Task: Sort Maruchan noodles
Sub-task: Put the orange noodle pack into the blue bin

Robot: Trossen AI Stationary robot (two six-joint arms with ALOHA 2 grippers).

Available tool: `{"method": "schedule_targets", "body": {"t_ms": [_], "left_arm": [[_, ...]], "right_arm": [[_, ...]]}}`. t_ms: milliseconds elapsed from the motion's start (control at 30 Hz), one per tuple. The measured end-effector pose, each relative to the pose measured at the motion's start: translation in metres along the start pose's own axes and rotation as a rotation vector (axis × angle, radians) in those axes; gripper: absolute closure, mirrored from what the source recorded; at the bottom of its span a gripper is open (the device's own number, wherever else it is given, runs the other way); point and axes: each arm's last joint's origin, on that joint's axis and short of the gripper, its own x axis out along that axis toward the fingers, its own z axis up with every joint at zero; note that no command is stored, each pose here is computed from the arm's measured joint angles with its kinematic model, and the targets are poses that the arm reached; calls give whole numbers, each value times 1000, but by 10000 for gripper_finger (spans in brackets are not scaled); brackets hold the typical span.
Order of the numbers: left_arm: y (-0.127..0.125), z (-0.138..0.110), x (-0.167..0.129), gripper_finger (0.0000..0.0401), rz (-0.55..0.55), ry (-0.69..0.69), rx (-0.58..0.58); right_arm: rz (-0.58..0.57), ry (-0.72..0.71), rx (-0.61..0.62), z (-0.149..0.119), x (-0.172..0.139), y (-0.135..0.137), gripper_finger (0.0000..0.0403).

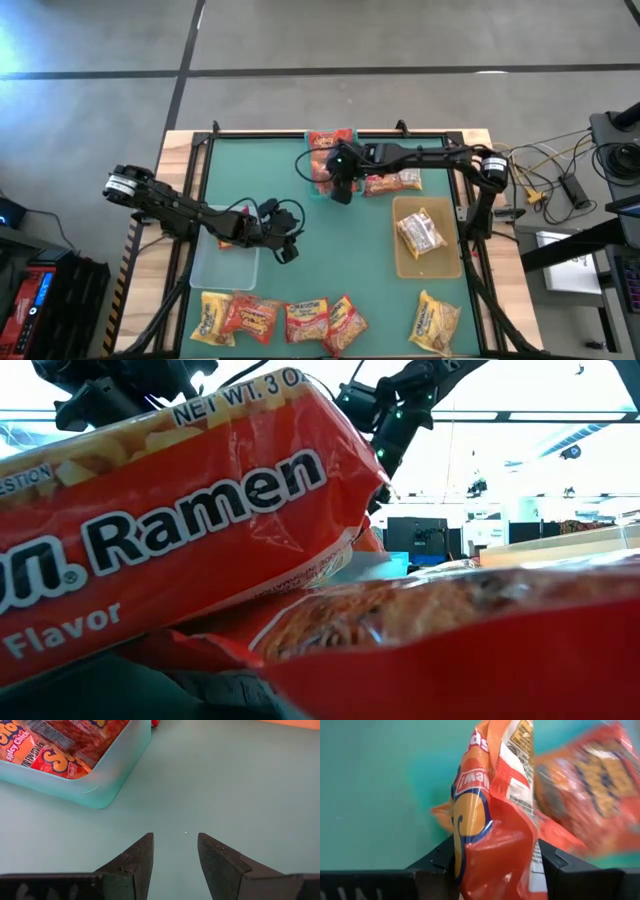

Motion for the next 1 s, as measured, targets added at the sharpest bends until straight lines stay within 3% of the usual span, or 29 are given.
{"method": "schedule_targets", "body": {"t_ms": [267,500,667,1000], "left_arm": [[0,0,0,264,1,0,9],[1,0,0,264,3,-1,24],[2,1,0,264,45,-18,24],[5,2,2,264,58,-19,18]], "right_arm": [[-240,23,150,-4,1,-12,239],[-239,21,99,-3,0,-11,238],[-240,10,212,-3,0,-11,235],[-261,10,191,-1,-1,-12,138]]}}
